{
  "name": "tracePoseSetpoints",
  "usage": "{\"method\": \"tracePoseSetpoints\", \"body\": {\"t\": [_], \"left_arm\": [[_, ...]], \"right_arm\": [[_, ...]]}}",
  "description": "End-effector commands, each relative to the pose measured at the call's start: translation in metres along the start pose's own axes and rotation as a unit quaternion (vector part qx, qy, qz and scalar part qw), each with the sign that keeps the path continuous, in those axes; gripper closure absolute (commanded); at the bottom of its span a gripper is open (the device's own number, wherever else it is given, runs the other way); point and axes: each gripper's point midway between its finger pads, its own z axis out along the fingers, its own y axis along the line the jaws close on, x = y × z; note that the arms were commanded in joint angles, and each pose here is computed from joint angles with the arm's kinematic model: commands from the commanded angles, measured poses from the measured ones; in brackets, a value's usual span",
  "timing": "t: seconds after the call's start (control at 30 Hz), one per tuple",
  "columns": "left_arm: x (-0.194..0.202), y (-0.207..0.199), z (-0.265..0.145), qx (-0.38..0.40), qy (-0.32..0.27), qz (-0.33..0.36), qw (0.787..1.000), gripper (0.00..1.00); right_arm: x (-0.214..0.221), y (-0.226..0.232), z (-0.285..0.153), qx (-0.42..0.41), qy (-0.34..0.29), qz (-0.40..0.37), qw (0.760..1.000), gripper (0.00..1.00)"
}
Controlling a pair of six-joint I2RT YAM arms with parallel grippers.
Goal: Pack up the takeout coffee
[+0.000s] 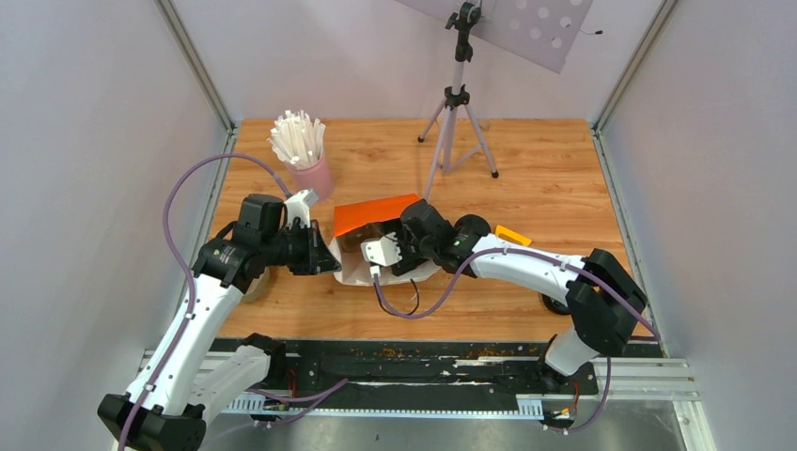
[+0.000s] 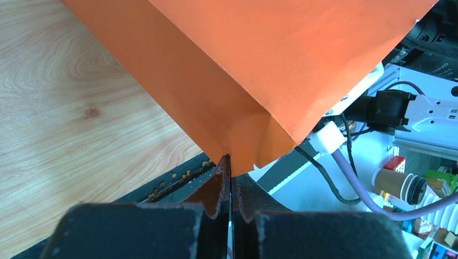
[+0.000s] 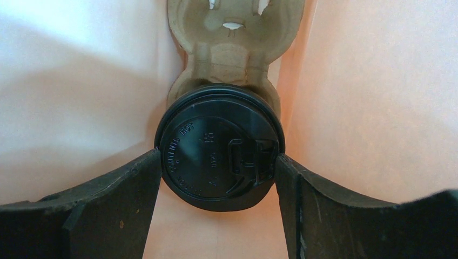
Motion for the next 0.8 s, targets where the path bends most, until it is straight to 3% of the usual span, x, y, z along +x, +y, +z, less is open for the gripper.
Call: {"method": "tracePoseSetpoints", "body": {"t": [0.0, 0.77], "left_arm": [[-0.003, -0.004, -0.001, 0.011, -0.005, 0.015, 1.0, 0.99], [-0.005, -0.002, -0.004, -0.002, -0.001, 0.019, 1.0, 0.96]], "right_arm": [[0.003, -0.006, 0.007, 0.009, -0.004, 0.019, 1.0, 0.25], [0.01, -0.008, 0.001, -0.012, 0.011, 0.02, 1.0, 0.16]]}}
